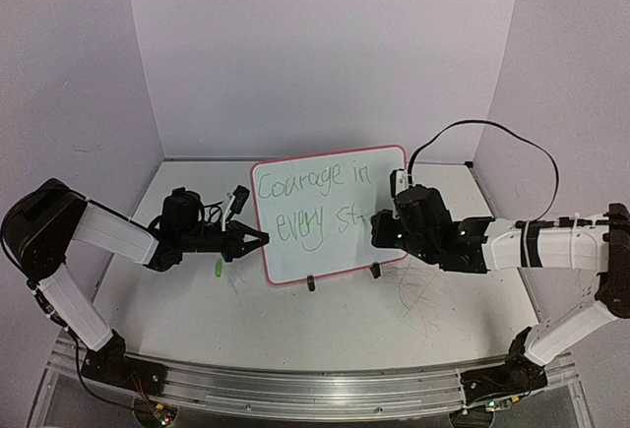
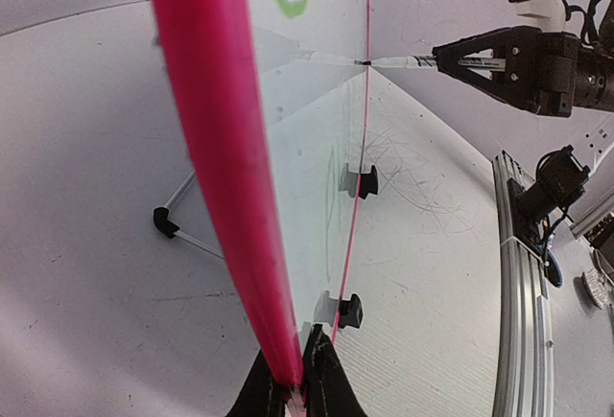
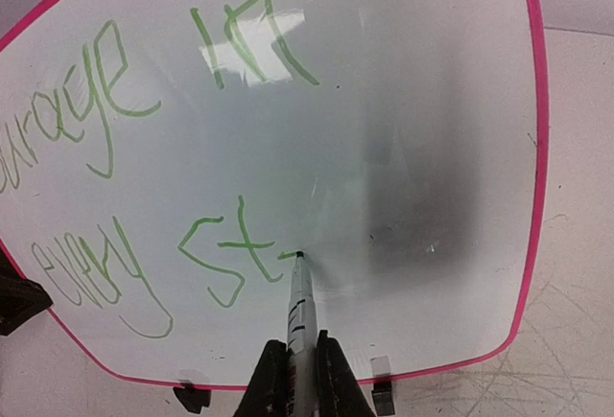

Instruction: Write a sentence on the whiteboard

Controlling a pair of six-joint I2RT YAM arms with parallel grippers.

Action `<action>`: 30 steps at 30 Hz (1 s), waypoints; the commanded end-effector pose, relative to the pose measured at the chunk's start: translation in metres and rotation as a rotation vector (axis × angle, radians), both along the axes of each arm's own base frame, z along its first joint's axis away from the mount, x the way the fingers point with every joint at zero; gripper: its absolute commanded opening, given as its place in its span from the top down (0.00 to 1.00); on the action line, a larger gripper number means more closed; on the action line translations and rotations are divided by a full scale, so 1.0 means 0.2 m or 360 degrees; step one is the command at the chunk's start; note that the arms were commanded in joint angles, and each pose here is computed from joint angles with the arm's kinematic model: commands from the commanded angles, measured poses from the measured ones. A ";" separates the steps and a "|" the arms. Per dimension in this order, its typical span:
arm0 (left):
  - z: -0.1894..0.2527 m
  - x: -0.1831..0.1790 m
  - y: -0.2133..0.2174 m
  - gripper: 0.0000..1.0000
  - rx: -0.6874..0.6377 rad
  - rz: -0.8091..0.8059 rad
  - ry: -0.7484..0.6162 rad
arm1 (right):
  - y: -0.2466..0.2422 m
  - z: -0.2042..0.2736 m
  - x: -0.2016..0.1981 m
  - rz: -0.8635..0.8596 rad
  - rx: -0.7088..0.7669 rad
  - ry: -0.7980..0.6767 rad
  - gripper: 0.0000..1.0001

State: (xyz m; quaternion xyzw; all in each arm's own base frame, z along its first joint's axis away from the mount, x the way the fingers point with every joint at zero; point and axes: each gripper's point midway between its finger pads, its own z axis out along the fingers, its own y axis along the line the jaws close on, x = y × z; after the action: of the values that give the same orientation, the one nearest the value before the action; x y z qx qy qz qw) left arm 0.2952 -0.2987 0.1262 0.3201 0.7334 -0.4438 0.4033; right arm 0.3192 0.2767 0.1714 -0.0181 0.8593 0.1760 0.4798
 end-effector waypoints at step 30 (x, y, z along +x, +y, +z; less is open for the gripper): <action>0.07 0.12 0.04 1.00 0.0051 0.0153 -0.0176 | 0.04 -0.05 -0.03 0.0047 0.0013 0.0065 1.00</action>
State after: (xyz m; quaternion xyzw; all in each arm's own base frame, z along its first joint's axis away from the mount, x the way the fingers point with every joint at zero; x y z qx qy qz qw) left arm 0.2951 -0.2985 0.1254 0.3171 0.7358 -0.4447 0.4003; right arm 0.3215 0.2862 0.1774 -0.0256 0.8563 0.1890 0.4800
